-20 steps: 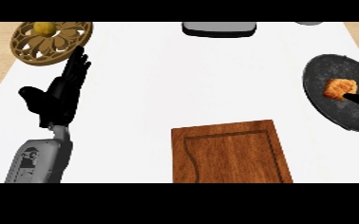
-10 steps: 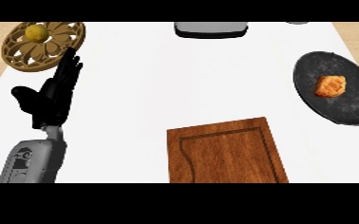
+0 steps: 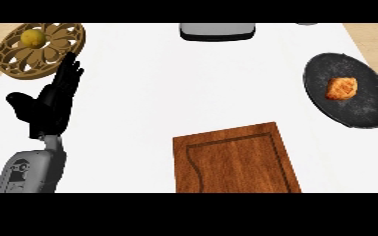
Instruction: Pick the croissant from the cutting board and place it in the pan
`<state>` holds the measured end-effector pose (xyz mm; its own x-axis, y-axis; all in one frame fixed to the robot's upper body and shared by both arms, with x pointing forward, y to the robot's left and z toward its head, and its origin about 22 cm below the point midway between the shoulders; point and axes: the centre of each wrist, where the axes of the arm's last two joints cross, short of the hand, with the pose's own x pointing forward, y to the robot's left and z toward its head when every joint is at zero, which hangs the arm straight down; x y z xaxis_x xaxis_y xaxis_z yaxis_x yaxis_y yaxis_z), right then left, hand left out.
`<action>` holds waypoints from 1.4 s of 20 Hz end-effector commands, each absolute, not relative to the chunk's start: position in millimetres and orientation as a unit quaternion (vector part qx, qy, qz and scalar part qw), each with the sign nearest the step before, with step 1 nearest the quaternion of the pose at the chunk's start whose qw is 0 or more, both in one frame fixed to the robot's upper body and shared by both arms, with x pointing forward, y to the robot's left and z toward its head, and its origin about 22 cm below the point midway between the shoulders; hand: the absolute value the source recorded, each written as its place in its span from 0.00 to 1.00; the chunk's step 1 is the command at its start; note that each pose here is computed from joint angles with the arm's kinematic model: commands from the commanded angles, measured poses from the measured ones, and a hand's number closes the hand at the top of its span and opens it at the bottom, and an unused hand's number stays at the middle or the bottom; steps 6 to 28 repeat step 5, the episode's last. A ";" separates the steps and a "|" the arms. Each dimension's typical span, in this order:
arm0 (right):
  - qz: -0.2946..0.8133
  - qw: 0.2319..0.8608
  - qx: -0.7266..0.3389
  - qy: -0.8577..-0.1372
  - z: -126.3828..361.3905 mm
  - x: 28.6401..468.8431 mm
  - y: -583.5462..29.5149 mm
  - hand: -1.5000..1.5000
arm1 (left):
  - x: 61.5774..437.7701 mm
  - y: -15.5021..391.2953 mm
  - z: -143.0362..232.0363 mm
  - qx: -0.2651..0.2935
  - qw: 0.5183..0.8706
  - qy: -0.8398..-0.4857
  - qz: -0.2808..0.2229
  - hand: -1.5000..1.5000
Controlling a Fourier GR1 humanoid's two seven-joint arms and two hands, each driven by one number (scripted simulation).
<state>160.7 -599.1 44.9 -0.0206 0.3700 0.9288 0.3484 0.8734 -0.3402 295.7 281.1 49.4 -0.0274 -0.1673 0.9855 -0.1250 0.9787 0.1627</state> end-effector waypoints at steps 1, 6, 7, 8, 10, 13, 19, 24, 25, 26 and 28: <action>0.026 0.635 -0.187 -0.749 58.7 146.2 -606.7 0.00 | 292.6 275.5 45.1 0.095 0.699 -0.709 -0.013 0.50; 0.057 0.639 -0.212 -0.737 63.5 124.1 -605.8 0.00 | 288.9 290.3 49.5 0.090 0.685 -0.723 -0.019 0.50; 0.057 0.639 -0.212 -0.737 63.5 124.1 -605.8 0.00 | 288.9 290.3 49.5 0.090 0.685 -0.723 -0.019 0.50; 0.057 0.639 -0.212 -0.737 63.5 124.1 -605.8 0.00 | 288.9 290.3 49.5 0.090 0.685 -0.723 -0.019 0.50; 0.057 0.639 -0.212 -0.737 63.5 124.1 -605.8 0.00 | 288.9 290.3 49.5 0.090 0.685 -0.723 -0.019 0.50; 0.057 0.639 -0.212 -0.737 63.5 124.1 -605.8 0.00 | 288.9 290.3 49.5 0.090 0.685 -0.723 -0.019 0.50; 0.057 0.639 -0.212 -0.737 63.5 124.1 -605.8 0.00 | 288.9 290.3 49.5 0.090 0.685 -0.723 -0.019 0.50; 0.057 0.639 -0.212 -0.737 63.5 124.1 -605.8 0.00 | 288.9 290.3 49.5 0.090 0.685 -0.723 -0.019 0.50; 0.057 0.639 -0.212 -0.737 63.5 124.1 -605.8 0.00 | 288.9 290.3 49.5 0.090 0.685 -0.723 -0.019 0.50; 0.057 0.639 -0.212 -0.737 63.5 124.1 -605.8 0.00 | 288.9 290.3 49.5 0.090 0.685 -0.723 -0.019 0.50; 0.057 0.639 -0.212 -0.737 63.5 124.1 -605.8 0.00 | 288.9 290.3 49.5 0.090 0.685 -0.723 -0.019 0.50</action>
